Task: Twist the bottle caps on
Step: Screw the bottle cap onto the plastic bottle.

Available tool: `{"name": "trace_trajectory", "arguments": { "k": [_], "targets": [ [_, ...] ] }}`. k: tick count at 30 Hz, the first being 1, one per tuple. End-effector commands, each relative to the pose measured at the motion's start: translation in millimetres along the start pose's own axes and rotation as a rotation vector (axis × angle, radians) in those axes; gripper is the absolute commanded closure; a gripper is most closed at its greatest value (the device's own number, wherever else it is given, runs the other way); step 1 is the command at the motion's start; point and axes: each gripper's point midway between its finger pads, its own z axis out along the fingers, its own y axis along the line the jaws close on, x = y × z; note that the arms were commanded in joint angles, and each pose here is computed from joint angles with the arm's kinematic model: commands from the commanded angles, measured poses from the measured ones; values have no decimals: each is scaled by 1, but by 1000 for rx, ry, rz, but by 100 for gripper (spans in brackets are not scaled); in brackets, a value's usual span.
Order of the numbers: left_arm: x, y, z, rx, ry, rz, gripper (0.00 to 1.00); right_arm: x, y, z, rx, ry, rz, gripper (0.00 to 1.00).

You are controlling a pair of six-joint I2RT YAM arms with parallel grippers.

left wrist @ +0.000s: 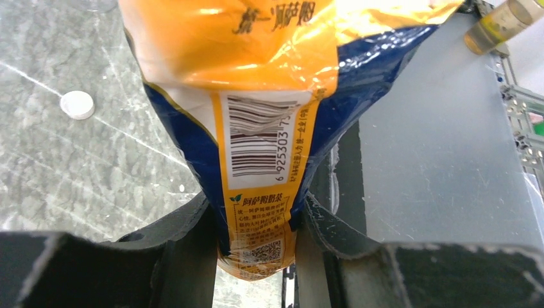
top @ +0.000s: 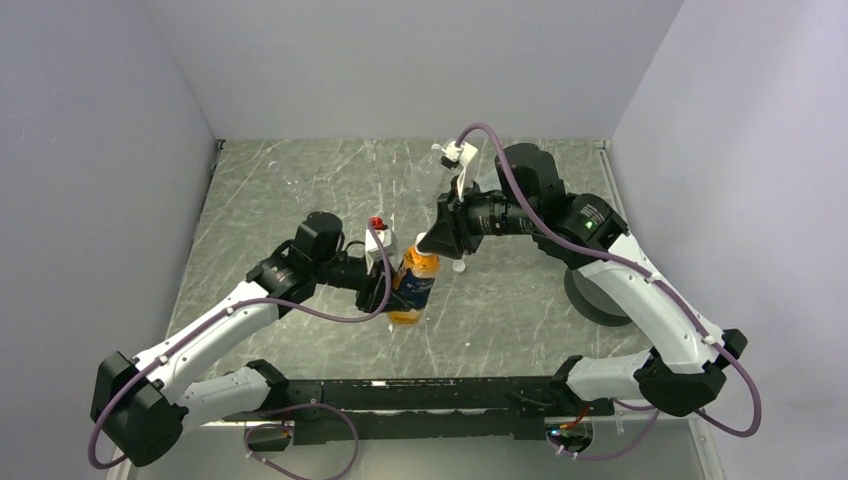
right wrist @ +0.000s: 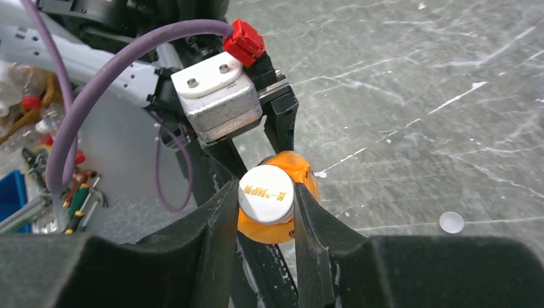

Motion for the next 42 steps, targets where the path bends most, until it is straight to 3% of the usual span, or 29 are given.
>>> {"name": "trace_trajectory", "arguments": {
  "k": [1,7,16,27,34,42],
  "targets": [
    [-39,18,-1,-95,-97,65,100,1,-12,10,92,-8,26,85],
    [-56,48,-10,-282,-116,80,100,4,-31,23,204,9,120,88],
    [-85,102,-39,-632,-191,130,100,9,-88,44,535,16,378,91],
    [-105,130,-31,-767,-242,207,100,-4,-120,76,700,-83,518,91],
    [-69,128,-24,-745,-187,149,100,-32,-113,54,677,-177,497,72],
    [-27,112,-16,-659,-106,85,100,-58,-103,10,652,-267,463,29]
  ]
}}
